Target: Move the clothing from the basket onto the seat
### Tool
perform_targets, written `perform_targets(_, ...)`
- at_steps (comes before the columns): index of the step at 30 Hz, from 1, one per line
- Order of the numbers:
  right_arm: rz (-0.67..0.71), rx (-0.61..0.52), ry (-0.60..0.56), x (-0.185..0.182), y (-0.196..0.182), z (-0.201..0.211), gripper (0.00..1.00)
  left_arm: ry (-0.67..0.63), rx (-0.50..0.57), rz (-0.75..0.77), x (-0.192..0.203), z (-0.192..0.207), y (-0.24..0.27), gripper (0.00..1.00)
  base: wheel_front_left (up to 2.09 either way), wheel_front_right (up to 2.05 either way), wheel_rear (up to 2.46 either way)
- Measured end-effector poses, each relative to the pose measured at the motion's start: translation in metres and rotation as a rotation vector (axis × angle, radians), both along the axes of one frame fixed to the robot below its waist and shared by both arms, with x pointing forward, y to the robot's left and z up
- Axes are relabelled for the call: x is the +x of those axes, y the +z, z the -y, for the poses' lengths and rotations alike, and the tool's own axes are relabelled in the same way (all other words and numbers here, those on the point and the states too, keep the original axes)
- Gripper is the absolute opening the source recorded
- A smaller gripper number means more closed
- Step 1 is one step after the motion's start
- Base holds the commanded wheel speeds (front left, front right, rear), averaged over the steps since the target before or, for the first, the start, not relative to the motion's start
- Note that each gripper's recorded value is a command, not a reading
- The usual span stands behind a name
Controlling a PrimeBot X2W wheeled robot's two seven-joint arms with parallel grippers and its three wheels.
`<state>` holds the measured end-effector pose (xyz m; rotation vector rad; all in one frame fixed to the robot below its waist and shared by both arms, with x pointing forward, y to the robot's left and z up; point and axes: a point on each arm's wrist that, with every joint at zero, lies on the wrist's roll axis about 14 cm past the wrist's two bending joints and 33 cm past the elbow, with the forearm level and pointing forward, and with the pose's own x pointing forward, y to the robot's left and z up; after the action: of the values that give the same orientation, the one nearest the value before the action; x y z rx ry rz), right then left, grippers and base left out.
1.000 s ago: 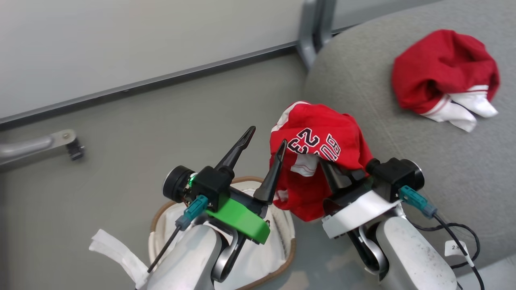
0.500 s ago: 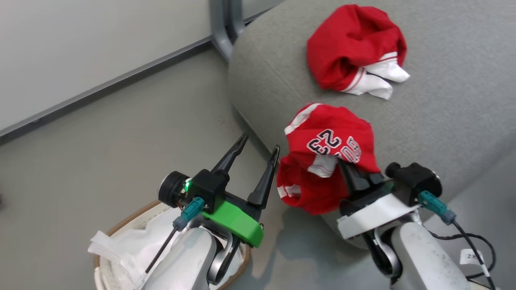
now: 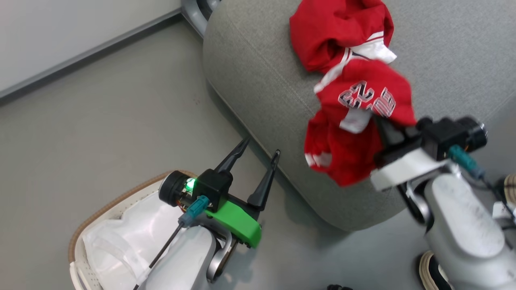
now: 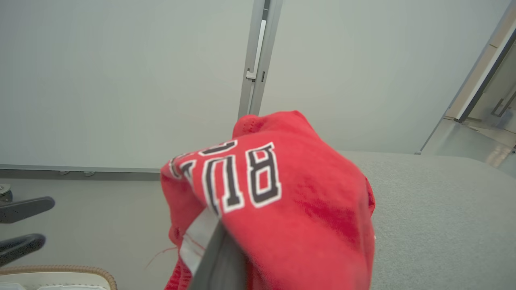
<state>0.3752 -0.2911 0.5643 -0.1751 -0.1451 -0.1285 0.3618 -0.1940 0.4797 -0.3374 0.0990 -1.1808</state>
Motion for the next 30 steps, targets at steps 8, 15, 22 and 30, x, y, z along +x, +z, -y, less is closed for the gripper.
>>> perform_targets(8,0.001,-0.258,-0.014,0.060,0.050,0.052,0.00,0.036,0.030,-0.034,0.022,-0.008,-0.029,1.00,0.00,0.00,0.00)
perform_targets(15,0.004,-0.460,-0.056,0.114,0.096,0.090,0.00,0.076,0.026,-0.030,0.046,-0.019,-0.041,1.00,0.00,0.00,0.00)
perform_targets(22,-0.045,-0.487,-0.163,0.154,0.099,0.135,0.00,0.118,0.014,-0.027,0.069,-0.031,-0.049,1.00,0.00,0.00,0.00)
perform_targets(30,-0.143,-0.404,-0.178,0.196,0.032,0.143,0.00,0.194,0.039,-0.073,0.095,-0.055,-0.083,1.00,0.00,0.00,0.00)
